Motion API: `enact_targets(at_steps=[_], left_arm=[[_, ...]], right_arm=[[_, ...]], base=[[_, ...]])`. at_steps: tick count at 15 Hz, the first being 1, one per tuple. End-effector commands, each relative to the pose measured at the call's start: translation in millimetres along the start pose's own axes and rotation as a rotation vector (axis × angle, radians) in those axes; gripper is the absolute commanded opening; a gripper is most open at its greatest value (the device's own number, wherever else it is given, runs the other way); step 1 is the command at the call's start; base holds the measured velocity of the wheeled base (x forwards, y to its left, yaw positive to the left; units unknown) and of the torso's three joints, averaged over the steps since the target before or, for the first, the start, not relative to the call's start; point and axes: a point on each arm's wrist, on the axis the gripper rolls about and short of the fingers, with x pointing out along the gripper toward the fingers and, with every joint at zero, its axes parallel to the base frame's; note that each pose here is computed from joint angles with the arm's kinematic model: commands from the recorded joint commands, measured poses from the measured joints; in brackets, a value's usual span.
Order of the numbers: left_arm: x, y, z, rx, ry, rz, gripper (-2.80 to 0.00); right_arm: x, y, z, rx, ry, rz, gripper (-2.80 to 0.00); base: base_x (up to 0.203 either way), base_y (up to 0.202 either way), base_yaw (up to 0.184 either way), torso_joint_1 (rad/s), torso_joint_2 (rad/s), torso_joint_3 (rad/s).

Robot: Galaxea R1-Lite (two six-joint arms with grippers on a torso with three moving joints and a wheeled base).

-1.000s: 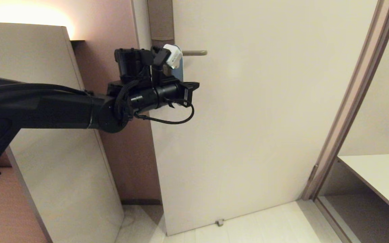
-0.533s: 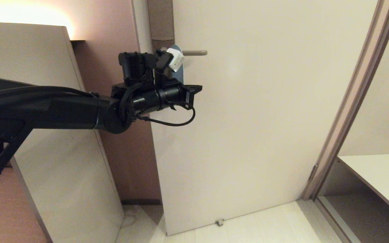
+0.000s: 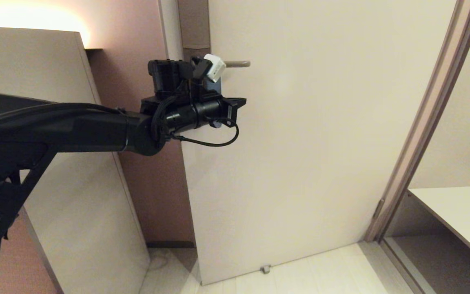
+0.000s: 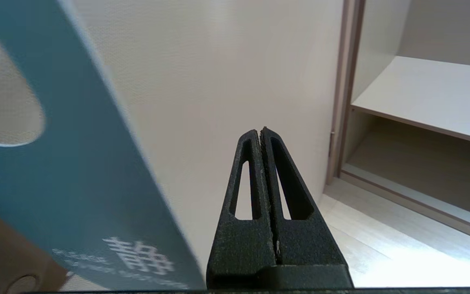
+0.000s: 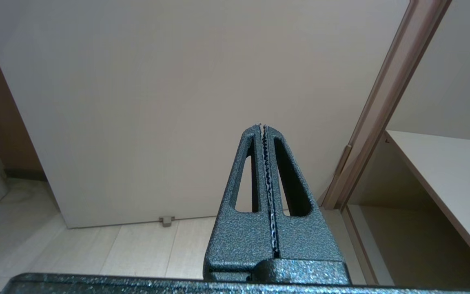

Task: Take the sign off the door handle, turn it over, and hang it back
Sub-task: Take down the sign

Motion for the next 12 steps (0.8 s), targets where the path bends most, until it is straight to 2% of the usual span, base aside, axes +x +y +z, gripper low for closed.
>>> enact_targets(at_steps=[1,7,12], left_arm=[[-0.3,4.5,-1.8,0.003,0.004,0.017,-2.80],[-11.9,25.5,1.0,0.021,0.009,0.137,-2.80],[-23.4,28.1,5.8,0.038,0.013,0.160,-2.80]], right_arm=[[0.1,0.0,0.0,-0.001,0.001,0.001,-2.80],[0.1,0.0,0.0,-0.001,0.001,0.001,-2.80],[0.1,0.0,0.0,-0.001,0.001,0.001,-2.80]], base=[[0.000,0.000,0.000,0.000,0.00,0.000],[0.000,0.000,0.000,0.000,0.00,0.000],[0.000,0.000,0.000,0.000,0.00,0.000]])
